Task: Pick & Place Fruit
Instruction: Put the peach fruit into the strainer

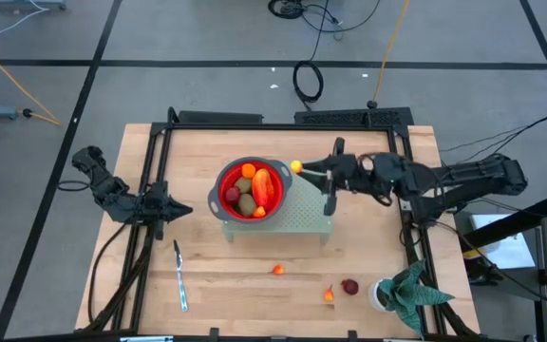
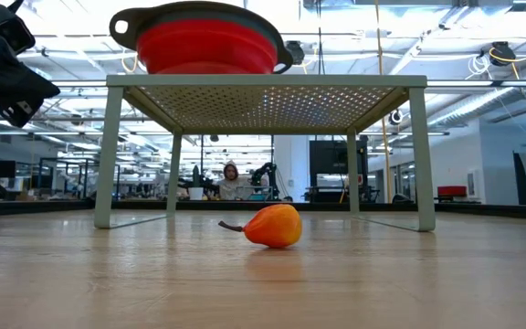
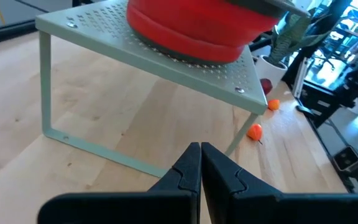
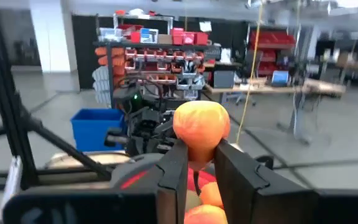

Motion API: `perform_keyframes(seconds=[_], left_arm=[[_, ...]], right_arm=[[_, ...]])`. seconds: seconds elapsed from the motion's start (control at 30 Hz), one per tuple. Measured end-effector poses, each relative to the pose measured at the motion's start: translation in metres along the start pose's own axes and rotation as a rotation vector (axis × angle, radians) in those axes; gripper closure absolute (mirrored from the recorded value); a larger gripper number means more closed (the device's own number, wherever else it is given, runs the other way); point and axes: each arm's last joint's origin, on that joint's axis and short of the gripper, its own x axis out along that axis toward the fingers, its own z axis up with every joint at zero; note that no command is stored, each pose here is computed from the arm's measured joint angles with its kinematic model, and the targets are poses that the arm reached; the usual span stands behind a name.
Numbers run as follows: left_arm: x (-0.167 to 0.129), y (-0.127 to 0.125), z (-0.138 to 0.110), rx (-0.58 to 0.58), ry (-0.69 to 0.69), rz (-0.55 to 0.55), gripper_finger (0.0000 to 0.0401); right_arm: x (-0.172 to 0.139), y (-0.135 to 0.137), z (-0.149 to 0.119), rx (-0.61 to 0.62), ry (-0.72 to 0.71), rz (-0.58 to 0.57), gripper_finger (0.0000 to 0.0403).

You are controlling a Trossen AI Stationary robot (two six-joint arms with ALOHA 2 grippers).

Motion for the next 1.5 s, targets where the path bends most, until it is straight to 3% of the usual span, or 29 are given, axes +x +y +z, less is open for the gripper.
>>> perform_keyframes(seconds=[0.4,0.73,0.97,1.17,1.37,1.5], left_arm=[[0.0,0.001,-0.001,0.03,0.004,0.006,0.0391],[0.0,-0.002,0.003,-0.014,-0.033,-0.004,0.0391],[-0.002,-0.012,0.021,-0.03,-0.177,-0.09,0.0391],[-0.012,-0.02,0.049,-0.05,-0.421,-0.128,0.0391],[-0.024,-0.027,0.075,0.084,-0.661,-0.119,0.0391],[-0.024,-0.034,0.084,0.178,-0.743,-0.073,0.0391]], right_arm=[[0.041,-0.011,0.015,0.269,0.014,0.122,0.0342],[0.072,-0.012,-0.008,0.358,0.114,0.2,0.0342],[0.086,-0.01,-0.032,0.331,0.201,0.186,0.0342],[0.093,-0.009,-0.043,0.327,0.23,0.183,0.0342],[0.093,-0.009,-0.043,0.324,0.234,0.182,0.0342],[0.093,-0.009,-0.043,0.324,0.234,0.182,0.0342]])
